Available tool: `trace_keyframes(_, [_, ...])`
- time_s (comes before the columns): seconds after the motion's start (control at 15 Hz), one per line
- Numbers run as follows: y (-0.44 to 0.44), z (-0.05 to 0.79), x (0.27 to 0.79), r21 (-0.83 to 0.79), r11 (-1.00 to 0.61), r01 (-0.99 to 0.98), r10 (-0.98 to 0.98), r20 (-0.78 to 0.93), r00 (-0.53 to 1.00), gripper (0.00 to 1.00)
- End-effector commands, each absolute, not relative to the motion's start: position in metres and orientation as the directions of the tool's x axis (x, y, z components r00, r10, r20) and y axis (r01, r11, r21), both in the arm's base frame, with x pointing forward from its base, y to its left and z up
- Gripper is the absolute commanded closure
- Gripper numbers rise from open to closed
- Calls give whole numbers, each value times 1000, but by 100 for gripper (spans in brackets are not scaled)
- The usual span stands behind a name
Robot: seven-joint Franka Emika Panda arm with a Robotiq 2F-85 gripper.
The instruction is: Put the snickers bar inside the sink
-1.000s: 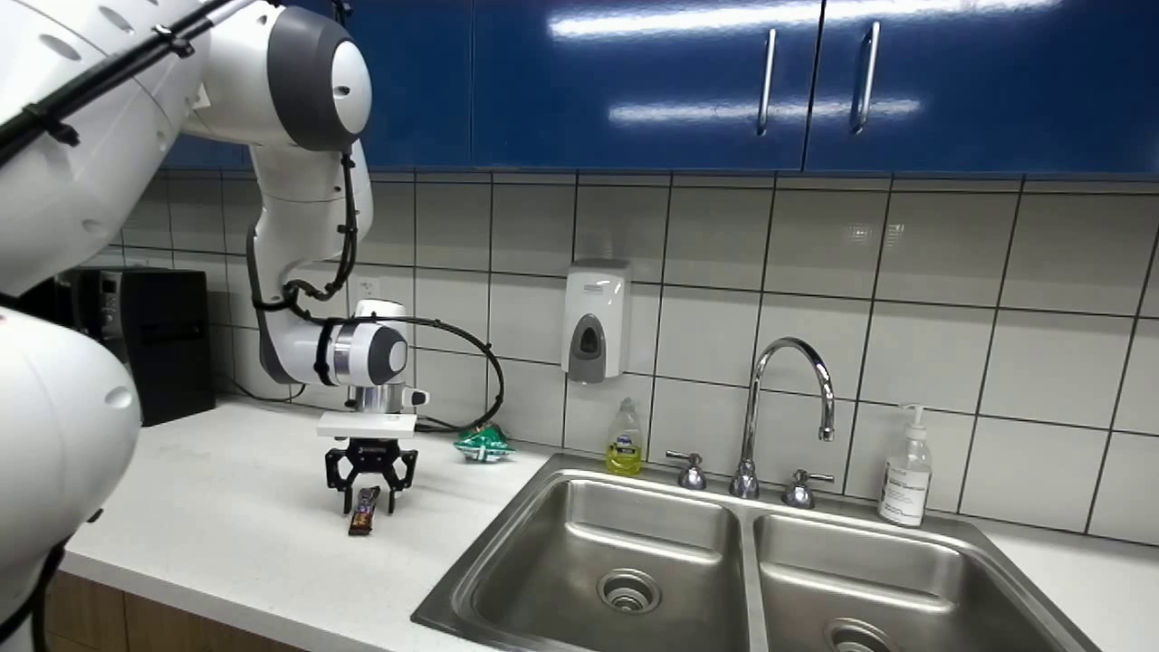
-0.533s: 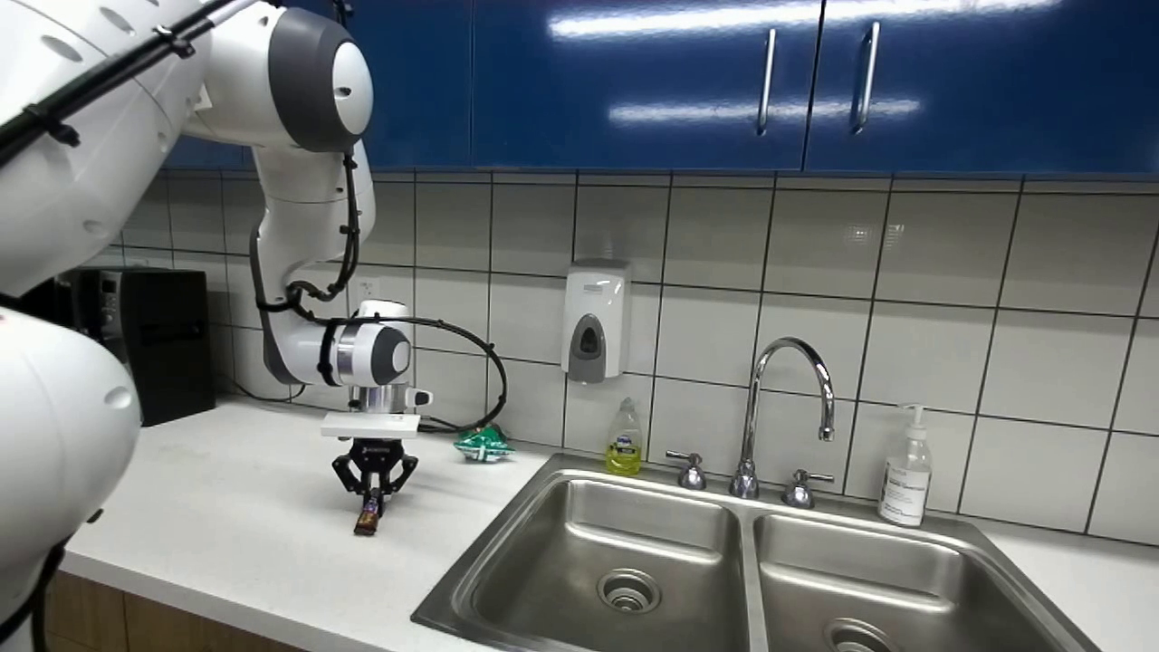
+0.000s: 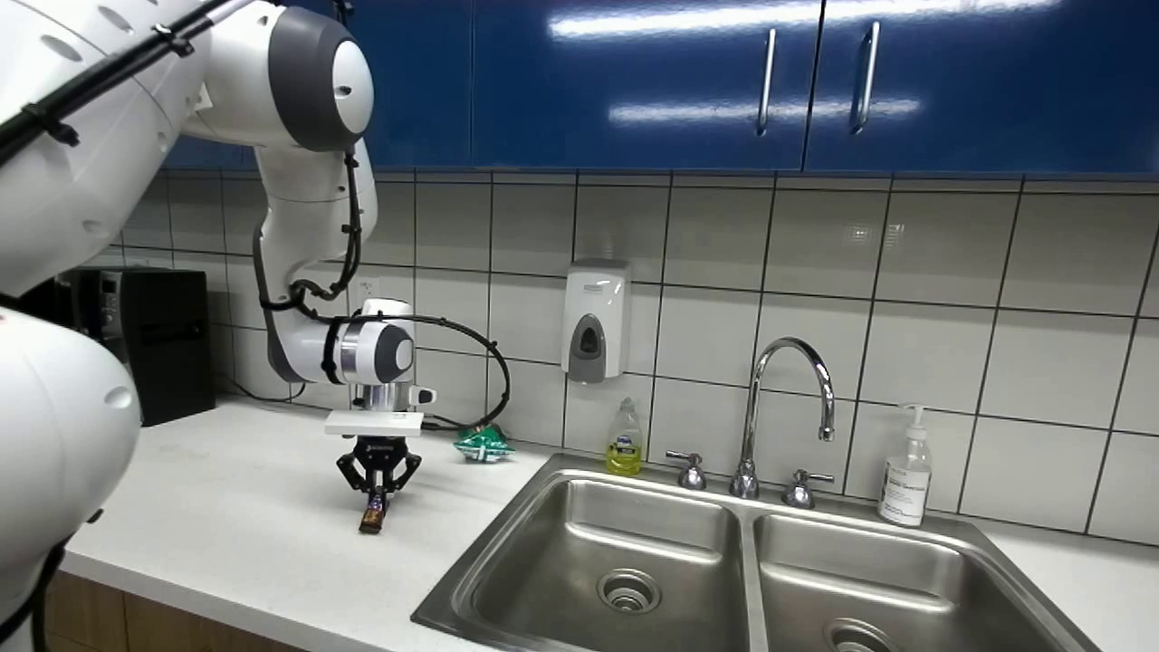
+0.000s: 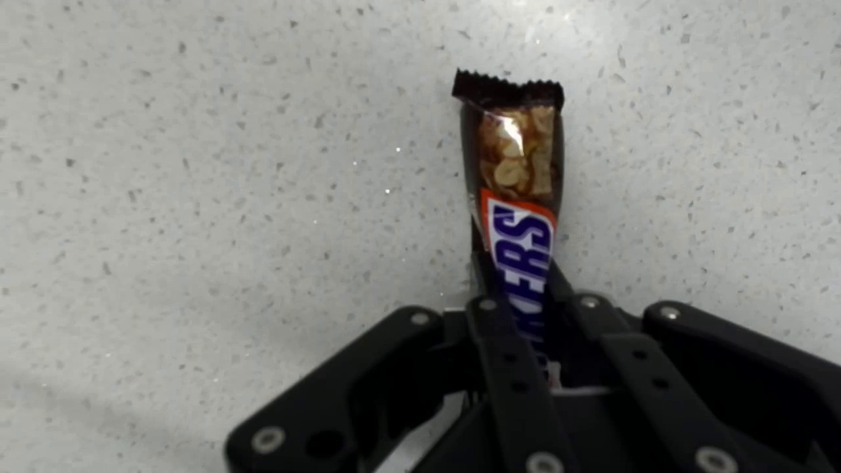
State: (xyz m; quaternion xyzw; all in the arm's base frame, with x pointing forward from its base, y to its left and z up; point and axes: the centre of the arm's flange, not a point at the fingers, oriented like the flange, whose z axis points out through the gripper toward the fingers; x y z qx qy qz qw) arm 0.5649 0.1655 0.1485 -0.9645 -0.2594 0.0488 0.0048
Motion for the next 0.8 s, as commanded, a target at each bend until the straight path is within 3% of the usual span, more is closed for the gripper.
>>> trace_keyframes(0.0, [164,174,571,-6,-871,492,490,-101,866,96])
trace_keyframes(0.73, [151,222,573,17,-894,447,445,-70,893,96])
